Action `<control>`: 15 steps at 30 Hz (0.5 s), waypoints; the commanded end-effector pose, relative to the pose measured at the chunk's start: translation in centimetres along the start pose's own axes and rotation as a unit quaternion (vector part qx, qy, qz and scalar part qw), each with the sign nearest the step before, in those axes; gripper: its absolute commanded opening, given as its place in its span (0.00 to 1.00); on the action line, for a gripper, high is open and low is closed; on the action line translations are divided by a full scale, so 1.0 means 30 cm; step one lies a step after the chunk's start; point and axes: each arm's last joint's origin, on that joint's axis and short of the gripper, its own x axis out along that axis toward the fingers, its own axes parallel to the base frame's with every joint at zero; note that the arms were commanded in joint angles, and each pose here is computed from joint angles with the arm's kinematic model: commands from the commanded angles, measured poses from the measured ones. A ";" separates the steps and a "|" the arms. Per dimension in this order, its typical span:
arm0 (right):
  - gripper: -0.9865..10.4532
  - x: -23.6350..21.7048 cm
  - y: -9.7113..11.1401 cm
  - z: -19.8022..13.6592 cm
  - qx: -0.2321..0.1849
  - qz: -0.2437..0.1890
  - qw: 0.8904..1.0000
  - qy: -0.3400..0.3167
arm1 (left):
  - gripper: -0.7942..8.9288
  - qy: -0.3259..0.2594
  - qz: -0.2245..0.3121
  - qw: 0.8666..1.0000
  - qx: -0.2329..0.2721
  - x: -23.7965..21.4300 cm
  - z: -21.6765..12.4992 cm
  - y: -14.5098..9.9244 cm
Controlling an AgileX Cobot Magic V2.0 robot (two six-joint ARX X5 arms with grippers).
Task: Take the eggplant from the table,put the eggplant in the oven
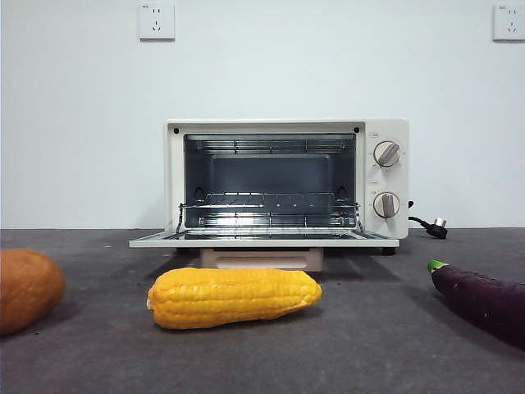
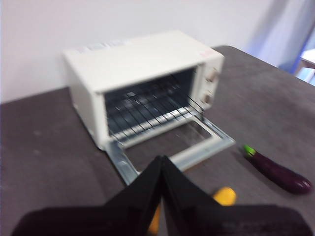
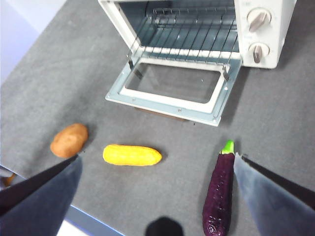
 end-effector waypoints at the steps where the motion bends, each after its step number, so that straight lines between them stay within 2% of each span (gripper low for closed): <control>1: 0.61 -0.003 0.005 0.002 -0.012 -0.009 1.000 -0.002 | 0.08 0.009 -0.015 1.000 -0.012 0.017 -0.050 0.002; 7: 0.61 0.036 -0.002 -0.007 -0.006 -0.034 0.998 0.051 | 0.08 0.027 -0.059 0.998 -0.026 0.045 -0.103 0.003; 15: 0.61 0.159 -0.017 -0.019 -0.009 -0.070 0.984 0.165 | 0.08 0.027 -0.076 0.996 -0.028 0.049 -0.106 0.001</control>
